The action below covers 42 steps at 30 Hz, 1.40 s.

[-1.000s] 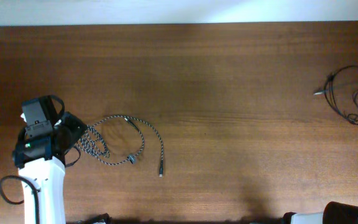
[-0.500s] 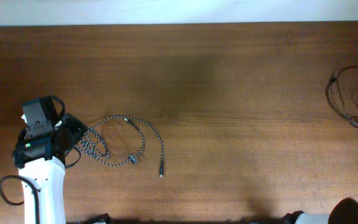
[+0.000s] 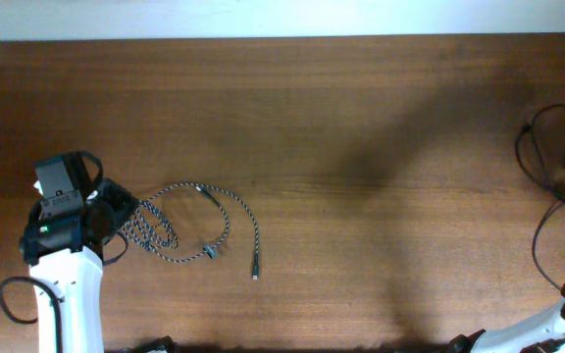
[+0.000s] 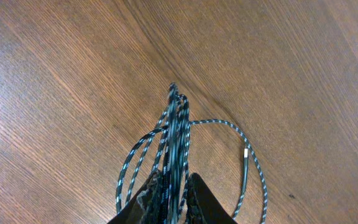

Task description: Untangle cables

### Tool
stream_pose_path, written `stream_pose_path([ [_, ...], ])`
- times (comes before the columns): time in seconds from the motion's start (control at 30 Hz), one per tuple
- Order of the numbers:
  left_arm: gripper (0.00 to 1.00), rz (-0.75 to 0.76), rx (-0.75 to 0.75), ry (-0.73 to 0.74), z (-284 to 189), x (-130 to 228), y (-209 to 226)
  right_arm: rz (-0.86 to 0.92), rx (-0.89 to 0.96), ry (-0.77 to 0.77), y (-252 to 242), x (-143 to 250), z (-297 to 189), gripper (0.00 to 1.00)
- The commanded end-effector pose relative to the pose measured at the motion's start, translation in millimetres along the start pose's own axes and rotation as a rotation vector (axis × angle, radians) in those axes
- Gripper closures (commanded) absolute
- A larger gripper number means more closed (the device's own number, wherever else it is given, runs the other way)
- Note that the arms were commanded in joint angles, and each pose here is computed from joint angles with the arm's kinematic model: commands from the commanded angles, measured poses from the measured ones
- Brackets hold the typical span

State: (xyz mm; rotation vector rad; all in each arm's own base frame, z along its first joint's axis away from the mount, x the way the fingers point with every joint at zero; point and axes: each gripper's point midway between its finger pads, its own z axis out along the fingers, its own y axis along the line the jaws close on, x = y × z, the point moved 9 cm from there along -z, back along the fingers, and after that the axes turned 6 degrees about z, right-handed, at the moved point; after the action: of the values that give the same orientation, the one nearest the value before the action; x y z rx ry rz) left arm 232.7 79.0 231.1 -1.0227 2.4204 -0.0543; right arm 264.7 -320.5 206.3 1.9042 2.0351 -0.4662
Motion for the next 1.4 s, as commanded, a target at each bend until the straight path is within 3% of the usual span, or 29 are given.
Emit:
stream_pose_path([
  [0.0, 0.82, -0.005, 0.0, 0.002, 0.6, 0.8, 1.8, 0.011, -0.299, 0.218, 23.8, 20.9, 4.3, 0.01],
  [0.1, 0.82, -0.005, 0.0, 0.001, 0.5, 0.8, 1.7, 0.098, -0.284, 0.282, 21.3, 30.9, 9.3, 0.01],
  [0.23, 0.82, -0.005, -0.004, 0.009, 0.6, 1.9, 2.3, 0.454, -0.162, 0.279, 10.9, 55.5, 54.3, 0.18],
  [0.33, 0.8, -0.005, -0.01, 0.022, 0.6, 4.0, 3.4, 0.46, -0.117, 0.163, 7.7, 46.0, 59.9, 0.33],
  [0.4, 0.81, -0.005, -0.013, 0.027, 0.6, 4.8, 3.7, 0.457, -0.067, 0.159, 6.4, 49.7, 78.6, 0.33],
  [0.43, 0.8, -0.005, -0.018, 0.038, 0.5, 6.5, 4.6, 0.458, -0.052, 0.173, 7.2, 53.6, 96.4, 0.47],
  [0.5, 0.8, -0.005, -0.027, 0.055, 0.4, 9.2, 6.0, 0.457, -0.042, 0.179, 8.6, 56.7, 108.5, 0.56],
  [0.57, 0.79, -0.005, -0.027, 0.056, 0.4, 9.3, 6.0, 0.459, -0.052, 0.165, 10.7, 55.3, 112.2, 0.76],
  [0.6, 0.79, -0.005, -0.027, 0.056, 0.3, 9.2, 6.0, 0.455, -0.055, 0.164, 10.0, 54.2, 112.6, 0.96],
  [0.67, 0.78, -0.005, -0.027, 0.056, 0.4, 9.3, 6.0, 0.428, -0.069, 0.172, 4.9, 48.7, 109.3, 0.96],
  [0.83, 0.81, -0.005, -0.03, 0.054, 0.4, 9.1, 6.2, 0.503, -0.222, -0.068, -57.6, -48.5, 9.3, 0.96],
  [0.9, 0.81, -0.005, -0.03, 0.054, 0.4, 9.1, 6.2, 0.47, -0.182, -0.079, -71.2, -53.1, 18.3, 0.95],
  [0.93, 0.81, -0.005, -0.03, 0.054, 0.4, 9.1, 6.2, 0.463, -0.099, -0.048, -75.5, -45.5, 35.1, 0.56],
  [0.97, 0.81, -0.005, -0.03, 0.054, 0.4, 9.2, 6.2, 0.458, -0.061, -0.033, -77.0, -41.8, 42.9, 0.55],
  [1.0, 0.81, -0.005, -0.03, 0.055, 0.4, 9.2, 6.3, 0.45, -0.026, 0.013, -77.1, -34.1, 57.3, 0.4],
  [1.07, 0.81, -0.005, -0.03, 0.054, 0.4, 9.2, 6.2, 0.446, -0.232, 0.089, -57.2, -35.6, 56.6, 0.03],
  [1.17, 0.81, -0.005, -0.03, 0.055, 0.4, 9.3, 6.3, 0.391, -0.59, 0.199, -26.5, -39.6, 42.8, 0.01],
  [1.2, 0.81, -0.005, -0.03, 0.055, 0.4, 9.3, 6.3, 0.381, -0.61, 0.209, -21.9, -38.0, 41.0, 0.01],
  [1.23, 0.81, -0.005, -0.03, 0.054, 0.4, 9.2, 6.2, 0.361, -0.593, 0.227, -13.2, -30.0, 41.5, 0.12],
  [1.27, 0.81, -0.005, -0.03, 0.054, 0.4, 9.1, 6.2, 0.337, -0.527, 0.231, -1.8, -17.2, 45.1, 0.4],
  [1.37, 0.81, -0.005, -0.03, 0.054, 0.4, 9.2, 6.2, 0.387, -0.385, 0.254, 36.7, 17.5, 58.0, 0.41],
])
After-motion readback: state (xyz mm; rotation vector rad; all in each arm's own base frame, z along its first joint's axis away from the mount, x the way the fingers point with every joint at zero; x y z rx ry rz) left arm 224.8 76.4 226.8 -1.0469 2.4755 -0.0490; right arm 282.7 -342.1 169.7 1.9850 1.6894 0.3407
